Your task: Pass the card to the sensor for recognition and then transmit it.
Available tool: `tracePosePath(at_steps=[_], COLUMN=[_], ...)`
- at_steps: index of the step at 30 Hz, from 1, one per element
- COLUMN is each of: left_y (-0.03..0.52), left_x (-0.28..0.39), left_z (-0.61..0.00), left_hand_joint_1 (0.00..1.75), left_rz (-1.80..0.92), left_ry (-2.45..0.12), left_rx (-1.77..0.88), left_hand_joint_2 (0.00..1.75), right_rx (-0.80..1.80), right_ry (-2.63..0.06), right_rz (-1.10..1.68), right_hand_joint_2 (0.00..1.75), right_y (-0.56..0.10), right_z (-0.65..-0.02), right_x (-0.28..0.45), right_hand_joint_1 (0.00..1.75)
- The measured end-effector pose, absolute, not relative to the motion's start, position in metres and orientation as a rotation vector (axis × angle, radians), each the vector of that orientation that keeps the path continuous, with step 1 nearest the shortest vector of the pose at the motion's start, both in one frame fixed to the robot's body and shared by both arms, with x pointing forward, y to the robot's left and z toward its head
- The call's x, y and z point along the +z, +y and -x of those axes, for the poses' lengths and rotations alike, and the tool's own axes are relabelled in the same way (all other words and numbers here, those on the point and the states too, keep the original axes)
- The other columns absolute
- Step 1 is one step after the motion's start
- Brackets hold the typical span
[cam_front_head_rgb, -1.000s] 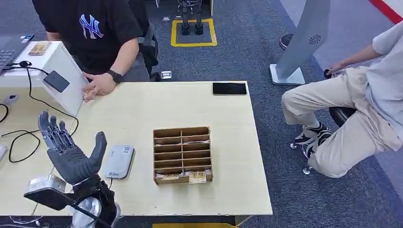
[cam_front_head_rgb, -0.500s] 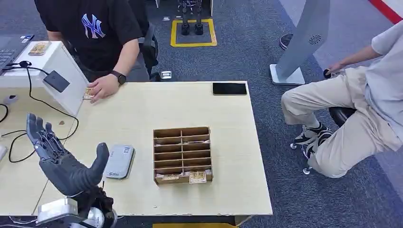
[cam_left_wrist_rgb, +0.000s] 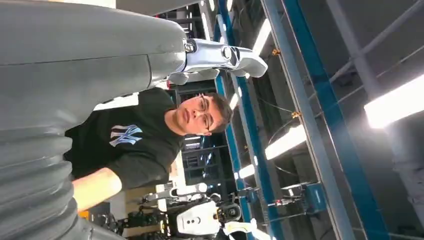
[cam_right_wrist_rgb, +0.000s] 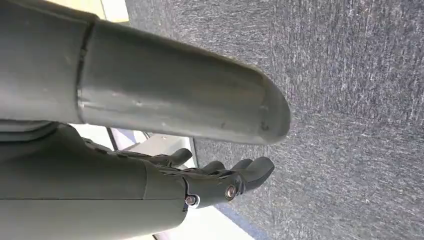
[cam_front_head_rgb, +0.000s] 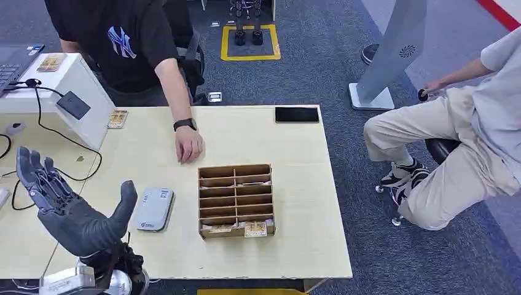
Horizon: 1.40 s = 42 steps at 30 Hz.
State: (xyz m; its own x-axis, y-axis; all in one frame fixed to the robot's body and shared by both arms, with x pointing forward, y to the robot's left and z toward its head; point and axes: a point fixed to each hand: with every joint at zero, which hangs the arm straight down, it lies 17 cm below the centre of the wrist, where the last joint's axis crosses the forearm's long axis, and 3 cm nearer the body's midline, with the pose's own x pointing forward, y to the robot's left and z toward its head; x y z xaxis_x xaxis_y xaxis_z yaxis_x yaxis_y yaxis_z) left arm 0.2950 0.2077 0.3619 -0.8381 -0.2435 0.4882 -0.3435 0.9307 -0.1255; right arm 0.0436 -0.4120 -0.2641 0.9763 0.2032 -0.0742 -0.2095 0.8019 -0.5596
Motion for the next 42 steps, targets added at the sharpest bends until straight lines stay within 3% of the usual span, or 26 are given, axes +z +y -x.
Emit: tracePosePath(at_steps=[4,5,8,9,15,16,22,23,42], left_y=[0.209,0.211,0.216,0.217,0.221,0.222,0.226,0.227,0.231], left_x=[0.362,0.361,0.360,0.360,0.368,0.368,0.364,0.363,0.358], left_z=[-0.295,-0.296,-0.297,-0.297,-0.292,-0.293,-0.295,-0.295,-0.296], left_hand_joint_1=[0.00,0.00,0.00,0.00,0.00,0.00,0.00,0.00,0.00], left_rz=[-0.413,-0.401,-0.370,-0.365,-0.351,-0.342,-0.303,-0.299,-0.277], left_ry=[-2.604,-2.598,-2.581,-2.579,-2.590,-2.584,-2.549,-2.544,-2.510], left_rx=[0.299,0.314,0.356,0.365,0.409,0.422,0.480,0.487,0.532], left_hand_joint_2=[1.75,0.00,0.00,0.00,0.00,0.00,0.00,0.00,0.00], right_rx=[0.220,0.220,0.225,0.226,0.227,0.212,0.188,0.191,0.201], right_ry=[0.013,0.014,0.013,0.013,0.024,0.034,0.039,0.034,0.028], right_rz=[0.601,0.601,0.603,0.605,0.559,0.543,0.552,0.553,0.517], right_hand_joint_2=[0.00,0.00,0.00,1.75,1.75,0.00,0.00,1.75,1.75], right_y=[-0.412,-0.412,-0.412,-0.412,-0.404,-0.402,-0.405,-0.405,-0.399], right_z=[-0.043,-0.043,-0.043,-0.043,-0.040,-0.038,-0.035,-0.036,-0.036], right_x=[-0.264,-0.264,-0.264,-0.264,-0.268,-0.269,-0.268,-0.268,-0.270], right_hand_joint_1=[0.00,0.00,0.00,0.00,0.00,0.00,0.00,0.00,0.00])
